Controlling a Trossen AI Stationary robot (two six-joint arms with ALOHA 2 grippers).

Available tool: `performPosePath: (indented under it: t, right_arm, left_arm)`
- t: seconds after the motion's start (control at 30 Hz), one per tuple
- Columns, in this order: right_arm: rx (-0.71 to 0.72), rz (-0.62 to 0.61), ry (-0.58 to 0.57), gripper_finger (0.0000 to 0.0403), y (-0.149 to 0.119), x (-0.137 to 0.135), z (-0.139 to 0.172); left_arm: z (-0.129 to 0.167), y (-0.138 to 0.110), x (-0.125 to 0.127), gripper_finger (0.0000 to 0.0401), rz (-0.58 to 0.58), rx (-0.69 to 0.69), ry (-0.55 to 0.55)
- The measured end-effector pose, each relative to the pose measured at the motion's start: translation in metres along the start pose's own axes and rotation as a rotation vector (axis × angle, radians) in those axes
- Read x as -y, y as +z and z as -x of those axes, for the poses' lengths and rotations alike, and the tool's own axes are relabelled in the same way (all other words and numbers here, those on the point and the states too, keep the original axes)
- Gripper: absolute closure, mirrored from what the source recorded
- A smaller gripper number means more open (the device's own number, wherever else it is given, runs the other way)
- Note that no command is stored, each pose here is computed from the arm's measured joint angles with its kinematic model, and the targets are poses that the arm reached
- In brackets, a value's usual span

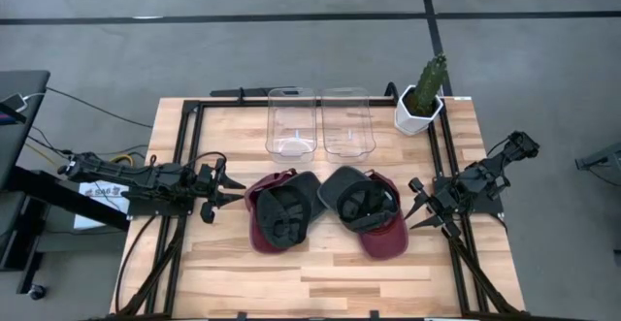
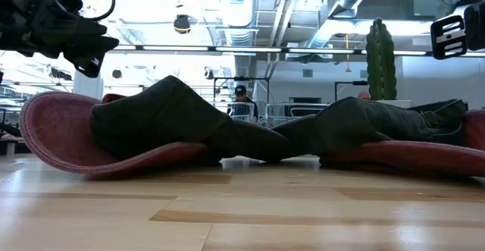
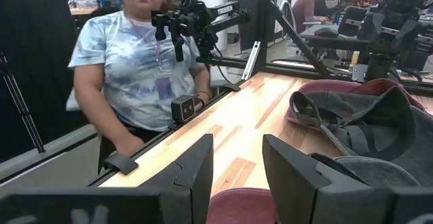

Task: Pick & Place hat

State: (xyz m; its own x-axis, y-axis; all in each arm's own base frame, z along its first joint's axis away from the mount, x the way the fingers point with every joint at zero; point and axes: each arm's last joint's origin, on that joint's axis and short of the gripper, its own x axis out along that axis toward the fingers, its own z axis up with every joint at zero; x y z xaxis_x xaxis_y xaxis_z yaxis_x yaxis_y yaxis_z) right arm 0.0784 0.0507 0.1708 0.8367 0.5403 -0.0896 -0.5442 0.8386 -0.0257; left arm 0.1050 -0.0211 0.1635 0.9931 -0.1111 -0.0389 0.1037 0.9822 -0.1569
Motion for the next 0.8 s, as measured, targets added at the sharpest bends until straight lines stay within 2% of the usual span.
performPosePath:
  t: [0.8]
  right_arm:
    - [0.001,0.0,0.0,0.0285,0.0001,0.0,0.0]
  left_arm:
    - [0.0,0.0,0.0,0.0269,-0.028,0.0,0.0]
